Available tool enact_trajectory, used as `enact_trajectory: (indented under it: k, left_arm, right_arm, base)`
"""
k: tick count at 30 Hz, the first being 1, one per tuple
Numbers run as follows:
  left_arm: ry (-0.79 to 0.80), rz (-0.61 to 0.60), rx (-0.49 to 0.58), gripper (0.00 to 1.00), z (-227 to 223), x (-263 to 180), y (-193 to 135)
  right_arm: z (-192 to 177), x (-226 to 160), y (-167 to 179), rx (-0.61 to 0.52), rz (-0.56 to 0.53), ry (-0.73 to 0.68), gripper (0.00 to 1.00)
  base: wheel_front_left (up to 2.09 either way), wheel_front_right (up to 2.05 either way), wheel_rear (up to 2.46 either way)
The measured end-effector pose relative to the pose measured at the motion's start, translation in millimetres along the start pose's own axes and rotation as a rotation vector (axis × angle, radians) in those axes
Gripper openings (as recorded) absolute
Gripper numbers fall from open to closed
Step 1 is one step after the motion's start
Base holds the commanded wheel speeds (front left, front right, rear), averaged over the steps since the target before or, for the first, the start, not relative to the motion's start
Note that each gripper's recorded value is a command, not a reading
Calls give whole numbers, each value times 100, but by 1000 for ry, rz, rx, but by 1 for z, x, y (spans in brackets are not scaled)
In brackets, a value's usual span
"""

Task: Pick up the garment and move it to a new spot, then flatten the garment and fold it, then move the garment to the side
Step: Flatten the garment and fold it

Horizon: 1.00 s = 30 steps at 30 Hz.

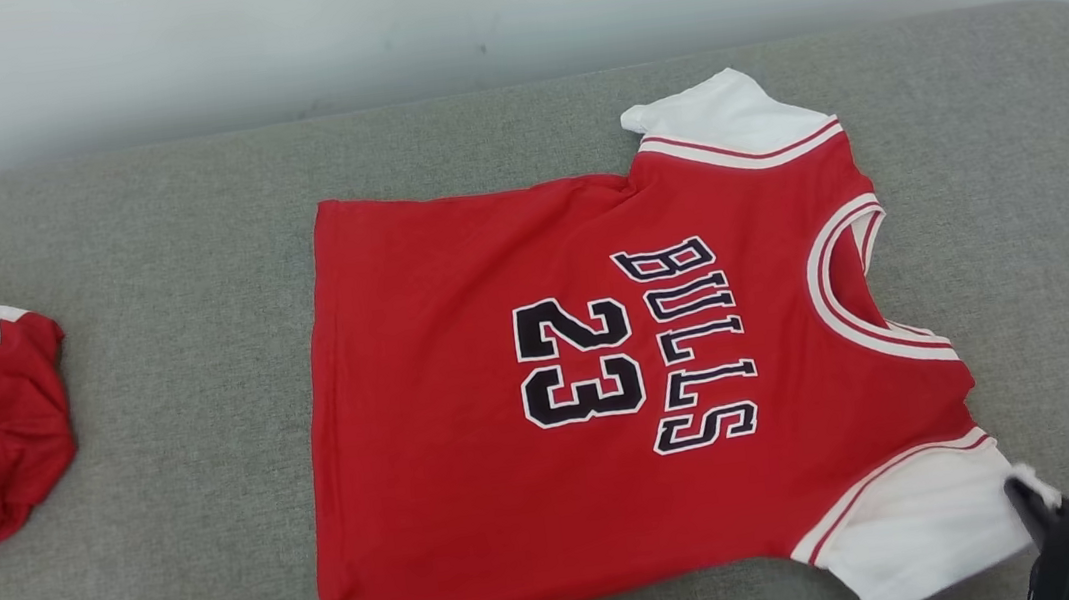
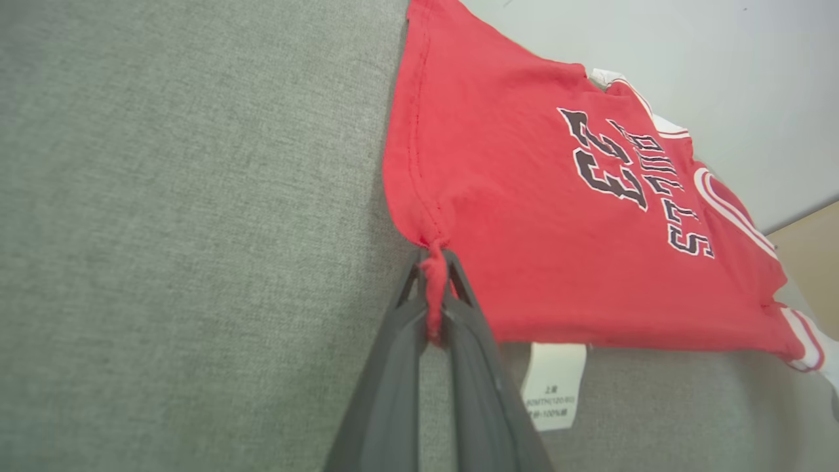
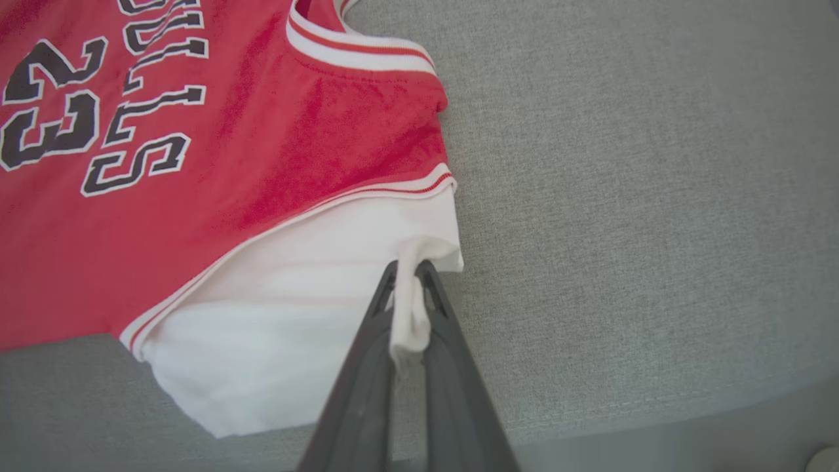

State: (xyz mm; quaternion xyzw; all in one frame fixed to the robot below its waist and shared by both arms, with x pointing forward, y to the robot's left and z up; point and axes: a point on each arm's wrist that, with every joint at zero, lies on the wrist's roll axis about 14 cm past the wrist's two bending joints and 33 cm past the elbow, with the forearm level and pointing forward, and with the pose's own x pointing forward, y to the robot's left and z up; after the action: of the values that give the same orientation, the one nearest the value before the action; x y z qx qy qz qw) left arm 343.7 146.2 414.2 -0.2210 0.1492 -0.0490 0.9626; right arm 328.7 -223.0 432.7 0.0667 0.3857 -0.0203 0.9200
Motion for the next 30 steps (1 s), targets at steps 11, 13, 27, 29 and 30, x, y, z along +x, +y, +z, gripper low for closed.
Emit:
enact_trajectory:
  k: [11,13,27,29,30]
  left_arm:
    - [-61,-141,-7,0,45,39,-46]
    - [-53,-145,0,0,49,48,-51]
    - [-88,-35,30,0,76,105,-39]
    - [-89,-10,44,0,76,110,-33]
    - [-94,1,51,0,77,113,-31]
  right_arm:
    - [82,-3,17,-88,50,-219,0]
    - [92,2,17,-107,54,-234,0]
    - [109,60,22,-253,89,-137,0]
    - [111,68,24,-271,97,-133,0]
    - [113,71,25,-280,101,-137,0]
  base:
    - [0,0,0]
    - [0,0,0]
    - [0,0,0]
    - [0,0,0]
    - [0,0,0]
